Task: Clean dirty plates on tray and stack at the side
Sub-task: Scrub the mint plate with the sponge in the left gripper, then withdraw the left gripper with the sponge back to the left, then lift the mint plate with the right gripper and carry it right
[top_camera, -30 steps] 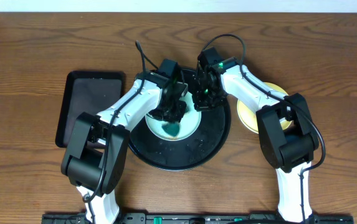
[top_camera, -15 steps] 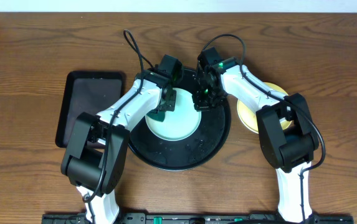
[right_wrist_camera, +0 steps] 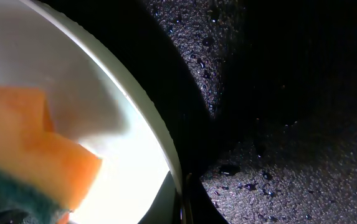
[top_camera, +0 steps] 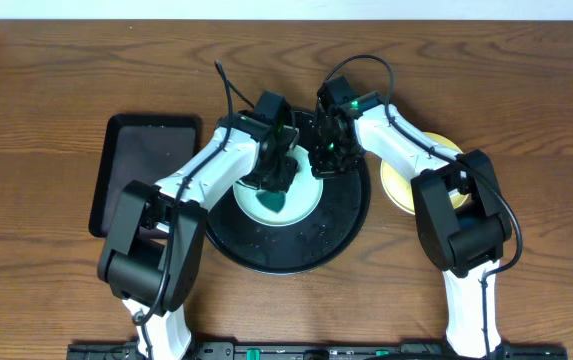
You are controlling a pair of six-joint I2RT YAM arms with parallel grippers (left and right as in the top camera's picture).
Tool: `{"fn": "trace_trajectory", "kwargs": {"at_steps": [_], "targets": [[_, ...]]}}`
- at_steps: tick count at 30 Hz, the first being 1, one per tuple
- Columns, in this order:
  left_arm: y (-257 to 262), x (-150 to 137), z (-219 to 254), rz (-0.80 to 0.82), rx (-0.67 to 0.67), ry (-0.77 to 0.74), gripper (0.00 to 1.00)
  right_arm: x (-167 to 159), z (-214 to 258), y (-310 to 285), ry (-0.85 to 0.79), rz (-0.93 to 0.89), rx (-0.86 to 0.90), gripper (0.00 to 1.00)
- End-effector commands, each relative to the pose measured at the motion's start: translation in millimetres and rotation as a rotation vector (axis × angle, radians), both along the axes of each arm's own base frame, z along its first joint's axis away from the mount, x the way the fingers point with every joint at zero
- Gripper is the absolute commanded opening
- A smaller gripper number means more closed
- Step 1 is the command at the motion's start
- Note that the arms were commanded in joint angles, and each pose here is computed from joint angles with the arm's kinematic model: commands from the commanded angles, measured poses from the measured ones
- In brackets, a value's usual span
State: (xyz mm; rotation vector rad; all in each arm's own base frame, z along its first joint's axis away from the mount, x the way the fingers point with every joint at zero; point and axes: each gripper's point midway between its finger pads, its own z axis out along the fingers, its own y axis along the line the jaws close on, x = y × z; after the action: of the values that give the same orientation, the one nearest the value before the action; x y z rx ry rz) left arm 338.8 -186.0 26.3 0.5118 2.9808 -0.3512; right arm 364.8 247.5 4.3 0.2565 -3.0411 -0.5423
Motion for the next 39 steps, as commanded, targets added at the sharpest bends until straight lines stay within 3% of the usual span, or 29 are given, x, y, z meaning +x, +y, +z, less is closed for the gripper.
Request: {"fn": "trace_trajectory", "kwargs": {"at_steps": [1, 5, 12, 19, 25, 39], "targets": [[34, 26, 1, 0.177, 0.094, -0.053, 0.07, -5, -12, -2, 0.021, 0.006, -0.027, 0.01], [97, 50, 18, 0.436, 0.267, -0.120, 0.07, -5, -12, -2, 0.021, 0.006, -0.027, 0.01], [157, 51, 79, 0.594, 0.280, -0.103, 0.07, -5, -9, 1, 0.018, 0.022, -0.009, 0.01], [196, 36, 139, 0.707, 0.246, -0.189, 0.07, -1, 19, -5, -0.056, 0.061, -0.029, 0.01], [209, 25, 146, 0.740, 0.254, -0.175, 0.08, 9, 70, -19, -0.231, 0.060, -0.137, 0.01], [210, 16, 122, 0.755, 0.277, -0.100, 0.08, -13, 188, -21, -0.804, 0.077, -0.661, 0.01]]}}
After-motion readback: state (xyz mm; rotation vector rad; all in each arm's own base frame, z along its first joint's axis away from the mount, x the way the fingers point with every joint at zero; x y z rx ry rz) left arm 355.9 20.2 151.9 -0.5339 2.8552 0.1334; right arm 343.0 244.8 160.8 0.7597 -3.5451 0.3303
